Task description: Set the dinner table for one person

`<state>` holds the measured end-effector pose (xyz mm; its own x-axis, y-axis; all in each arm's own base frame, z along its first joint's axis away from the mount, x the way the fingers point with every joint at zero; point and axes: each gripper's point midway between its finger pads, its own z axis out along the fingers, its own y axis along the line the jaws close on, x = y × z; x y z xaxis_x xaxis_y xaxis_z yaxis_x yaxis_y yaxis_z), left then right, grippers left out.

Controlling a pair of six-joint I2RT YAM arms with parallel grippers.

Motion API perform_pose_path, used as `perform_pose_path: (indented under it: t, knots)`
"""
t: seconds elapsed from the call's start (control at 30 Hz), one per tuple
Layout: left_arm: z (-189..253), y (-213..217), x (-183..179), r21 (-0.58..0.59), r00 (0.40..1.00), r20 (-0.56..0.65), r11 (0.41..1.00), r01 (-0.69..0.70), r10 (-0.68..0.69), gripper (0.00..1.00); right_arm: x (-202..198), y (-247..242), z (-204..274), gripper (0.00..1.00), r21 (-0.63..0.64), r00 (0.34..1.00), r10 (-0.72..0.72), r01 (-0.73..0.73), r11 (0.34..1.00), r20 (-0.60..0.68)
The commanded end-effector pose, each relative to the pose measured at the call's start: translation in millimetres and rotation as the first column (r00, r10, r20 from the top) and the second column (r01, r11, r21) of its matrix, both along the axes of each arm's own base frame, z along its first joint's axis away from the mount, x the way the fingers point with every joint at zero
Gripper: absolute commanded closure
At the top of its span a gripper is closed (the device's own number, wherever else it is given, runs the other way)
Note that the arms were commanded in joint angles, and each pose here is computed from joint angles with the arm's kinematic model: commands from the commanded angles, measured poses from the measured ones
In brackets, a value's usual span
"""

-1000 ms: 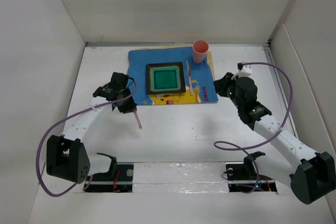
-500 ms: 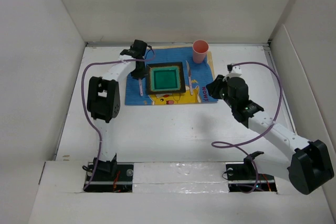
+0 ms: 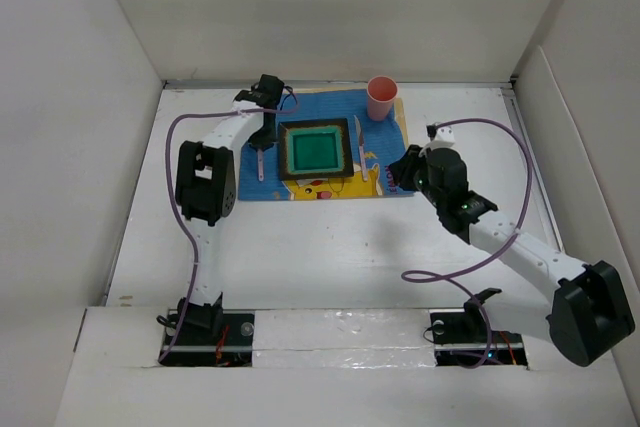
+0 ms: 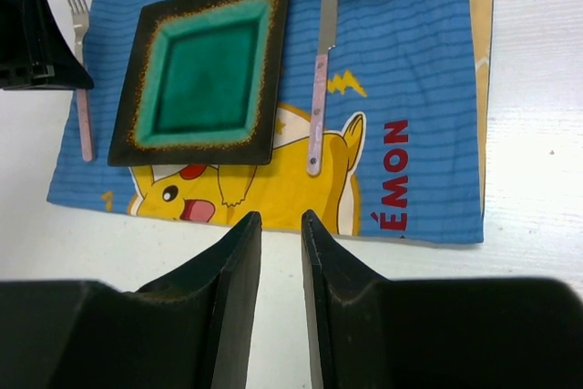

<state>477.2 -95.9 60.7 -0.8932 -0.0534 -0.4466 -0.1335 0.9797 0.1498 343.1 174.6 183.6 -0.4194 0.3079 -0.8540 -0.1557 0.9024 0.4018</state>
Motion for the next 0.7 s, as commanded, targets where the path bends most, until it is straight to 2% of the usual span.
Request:
perform_pose_path:
  t: [0.0,0.57,0.67]
  knots:
    - [0.4,1.6,0.4,0.027,1.0,-0.016,1.0,0.011,-0.011,1.0,10.0,2.9,23.8,0.7,0.01,0.998,-0.015,0.014,1.0,0.064]
    - [-23.9,-5.8,-4.3,-0.01,0.998,-0.061,1.0,0.014,-0.014,1.0,9.5,8.0,19.2,0.7,-0.015,0.998,-0.015,0.016,1.0,0.057]
    - [-30.7,-0.6,-10.8,0.012,0.997,-0.077,1.0,0.0,0.001,0.93,10.1,4.7,21.4,0.69,-0.014,0.997,-0.033,0.034,0.999,0.067]
